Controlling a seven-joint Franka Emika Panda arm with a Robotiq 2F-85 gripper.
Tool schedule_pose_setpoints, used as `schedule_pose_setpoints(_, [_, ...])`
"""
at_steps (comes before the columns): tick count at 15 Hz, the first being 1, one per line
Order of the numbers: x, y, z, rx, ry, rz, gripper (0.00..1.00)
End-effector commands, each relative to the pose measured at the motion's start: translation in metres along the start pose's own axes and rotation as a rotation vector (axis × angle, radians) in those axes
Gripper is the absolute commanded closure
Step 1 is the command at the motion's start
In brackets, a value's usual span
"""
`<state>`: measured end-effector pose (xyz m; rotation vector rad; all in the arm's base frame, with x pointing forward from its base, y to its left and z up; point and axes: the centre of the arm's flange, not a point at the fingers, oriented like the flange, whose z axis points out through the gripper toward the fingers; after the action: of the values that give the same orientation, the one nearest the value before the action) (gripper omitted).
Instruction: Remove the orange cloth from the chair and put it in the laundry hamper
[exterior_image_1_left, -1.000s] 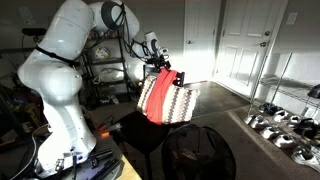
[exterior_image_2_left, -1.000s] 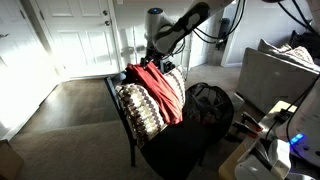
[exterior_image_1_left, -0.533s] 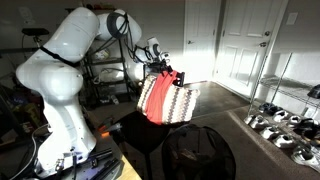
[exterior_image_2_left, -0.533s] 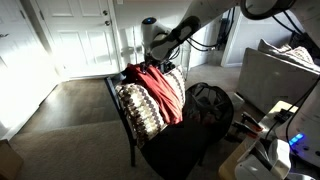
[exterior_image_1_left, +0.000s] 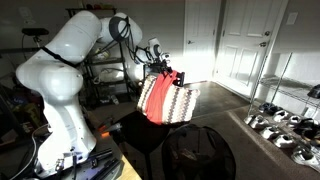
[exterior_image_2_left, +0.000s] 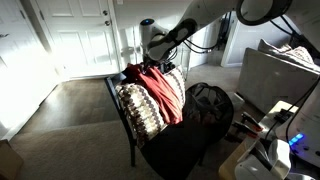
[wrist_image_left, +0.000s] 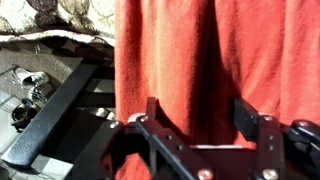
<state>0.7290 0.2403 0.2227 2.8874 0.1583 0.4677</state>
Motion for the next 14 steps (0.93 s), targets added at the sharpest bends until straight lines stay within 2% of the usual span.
schedule_pose_setpoints(1, [0.004,0.001,-0.001,0.027,-0.016,-0.004,0.53])
schedule_pose_setpoints(8, [0.002,0.006,-0.003,0.034,-0.015,0.019,0.98])
schedule_pose_setpoints(11, [-0.005,0.011,-0.010,0.037,-0.015,0.027,1.00])
schedule_pose_setpoints(14, [-0.020,0.015,-0.044,0.083,0.009,0.021,0.99])
